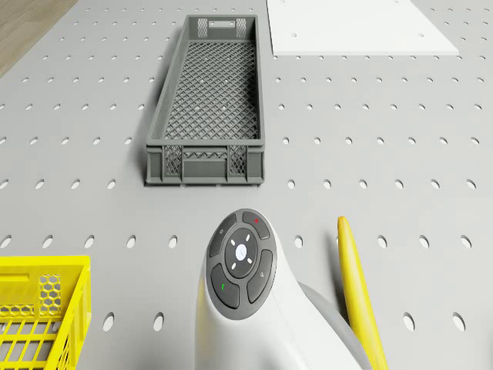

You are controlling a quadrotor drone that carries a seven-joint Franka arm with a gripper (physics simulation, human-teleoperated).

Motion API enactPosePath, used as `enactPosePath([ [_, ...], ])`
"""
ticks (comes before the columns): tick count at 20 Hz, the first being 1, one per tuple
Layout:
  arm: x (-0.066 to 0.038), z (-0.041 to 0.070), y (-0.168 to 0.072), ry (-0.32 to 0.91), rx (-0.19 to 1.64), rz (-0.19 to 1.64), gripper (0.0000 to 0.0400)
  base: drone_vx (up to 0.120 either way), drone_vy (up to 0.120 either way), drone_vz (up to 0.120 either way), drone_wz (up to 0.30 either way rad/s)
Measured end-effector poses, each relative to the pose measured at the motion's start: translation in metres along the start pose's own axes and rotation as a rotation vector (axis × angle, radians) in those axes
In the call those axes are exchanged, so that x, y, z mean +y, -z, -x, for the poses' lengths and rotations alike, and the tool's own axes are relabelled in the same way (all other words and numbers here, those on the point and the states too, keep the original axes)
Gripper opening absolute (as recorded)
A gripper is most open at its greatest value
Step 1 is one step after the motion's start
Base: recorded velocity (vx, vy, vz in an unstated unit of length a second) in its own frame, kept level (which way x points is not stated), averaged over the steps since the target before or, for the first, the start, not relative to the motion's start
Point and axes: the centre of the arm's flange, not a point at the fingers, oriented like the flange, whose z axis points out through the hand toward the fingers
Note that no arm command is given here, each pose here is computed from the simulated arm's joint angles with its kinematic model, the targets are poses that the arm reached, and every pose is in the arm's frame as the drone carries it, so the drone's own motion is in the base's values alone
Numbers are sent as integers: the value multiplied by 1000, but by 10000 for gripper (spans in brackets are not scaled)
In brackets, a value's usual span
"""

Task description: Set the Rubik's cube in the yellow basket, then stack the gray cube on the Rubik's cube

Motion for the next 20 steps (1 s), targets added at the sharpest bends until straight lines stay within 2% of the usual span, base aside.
enactPosePath([
  [4, 0, 0, 12, 0, 0, 0, 253, 0, 0, 10, 0],
  [10, 0, 0, 34, 0, 0, 0, 251, 0, 0, 120, 0],
  [20, 0, 0, 45, 0, 0, 0, 250, -116, 116, 120, 0],
])
